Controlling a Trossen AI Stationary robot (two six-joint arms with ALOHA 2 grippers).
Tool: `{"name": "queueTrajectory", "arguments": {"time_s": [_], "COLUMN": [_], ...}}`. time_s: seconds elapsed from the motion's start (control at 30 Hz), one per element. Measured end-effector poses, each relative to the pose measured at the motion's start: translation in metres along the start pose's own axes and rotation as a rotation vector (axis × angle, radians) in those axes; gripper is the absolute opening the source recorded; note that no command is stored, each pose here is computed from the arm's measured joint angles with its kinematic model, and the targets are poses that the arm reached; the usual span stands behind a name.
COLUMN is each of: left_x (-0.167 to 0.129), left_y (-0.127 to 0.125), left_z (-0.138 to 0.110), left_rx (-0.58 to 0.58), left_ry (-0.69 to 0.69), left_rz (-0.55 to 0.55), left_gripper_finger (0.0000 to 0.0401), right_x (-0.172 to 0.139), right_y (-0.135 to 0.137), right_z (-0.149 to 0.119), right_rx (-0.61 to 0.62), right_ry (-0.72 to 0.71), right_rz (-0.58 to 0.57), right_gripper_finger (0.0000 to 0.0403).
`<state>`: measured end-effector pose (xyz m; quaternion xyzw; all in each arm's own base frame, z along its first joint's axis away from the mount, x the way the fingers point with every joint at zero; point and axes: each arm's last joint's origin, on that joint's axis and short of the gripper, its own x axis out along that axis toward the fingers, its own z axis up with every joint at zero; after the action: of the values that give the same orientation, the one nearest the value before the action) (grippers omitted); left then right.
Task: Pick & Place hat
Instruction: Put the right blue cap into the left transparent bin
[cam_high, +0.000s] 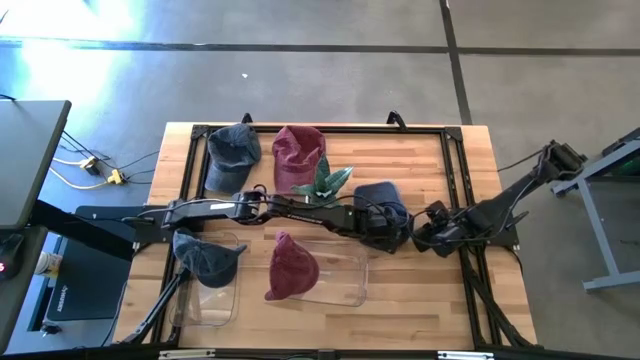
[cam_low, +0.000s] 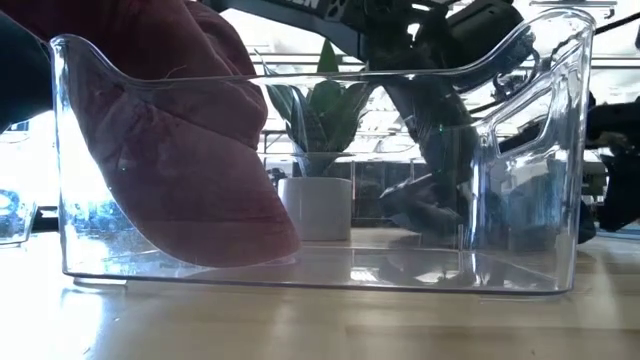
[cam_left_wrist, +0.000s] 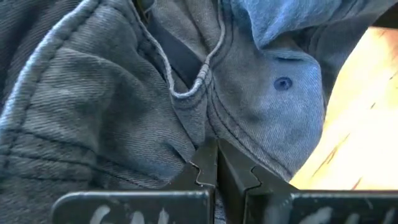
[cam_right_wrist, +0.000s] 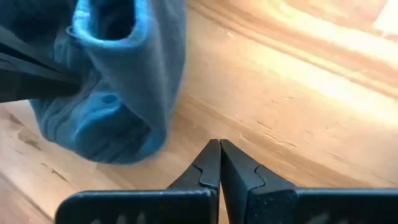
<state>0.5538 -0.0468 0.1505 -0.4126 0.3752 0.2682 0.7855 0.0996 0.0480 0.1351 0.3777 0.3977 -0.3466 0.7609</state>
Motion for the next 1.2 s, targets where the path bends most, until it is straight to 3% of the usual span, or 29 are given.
{"name": "queueTrajectory", "arguments": {"time_s": [0.13,0.27,0.4,0.57,0.7,0.83,0.97,1.1,1.2], "left_x": [0.000,-0.001,-0.001,-0.001,-0.001,-0.001,-0.001,-0.001,-0.002], "left_y": [-0.001,-0.002,-0.003,-0.006,-0.007,-0.008,-0.008,-0.007,-0.004], "left_z": [-0.001,-0.004,-0.004,-0.008,-0.010,-0.012,-0.012,-0.013,-0.014], "left_rx": [0.006,0.033,0.036,0.042,0.058,0.062,0.050,-0.009,-0.045], "left_ry": [0.028,0.028,0.056,0.073,0.092,0.094,0.111,0.119,0.125], "left_rz": [-0.018,-0.022,-0.039,-0.063,-0.078,-0.081,-0.089,-0.077,-0.036], "left_gripper_finger": [0.0000,0.0000,0.0000,0.0000,0.0000,0.0000,0.0000,0.0000,0.0000], "right_x": [-0.013,-0.018,-0.020,-0.021,-0.021,-0.007,0.006,0.003,-0.004], "right_y": [0.010,0.016,0.016,0.018,0.019,0.018,0.015,0.015,0.012], "right_z": [0.002,-0.002,-0.007,-0.003,0.001,-0.005,-0.010,-0.009,-0.004], "right_rx": [-0.111,-0.227,-0.344,-0.395,-0.373,-0.375,-0.316,-0.274,-0.274], "right_ry": [-0.020,0.074,0.145,-0.100,-0.216,-0.186,-0.191,-0.200,-0.188], "right_rz": [0.030,0.084,0.103,0.107,0.109,0.176,0.261,0.232,0.138], "right_gripper_finger": [0.0000,0.0005,0.0054,0.0153,0.0185,0.0169,0.0119,0.0029,0.0015]}}
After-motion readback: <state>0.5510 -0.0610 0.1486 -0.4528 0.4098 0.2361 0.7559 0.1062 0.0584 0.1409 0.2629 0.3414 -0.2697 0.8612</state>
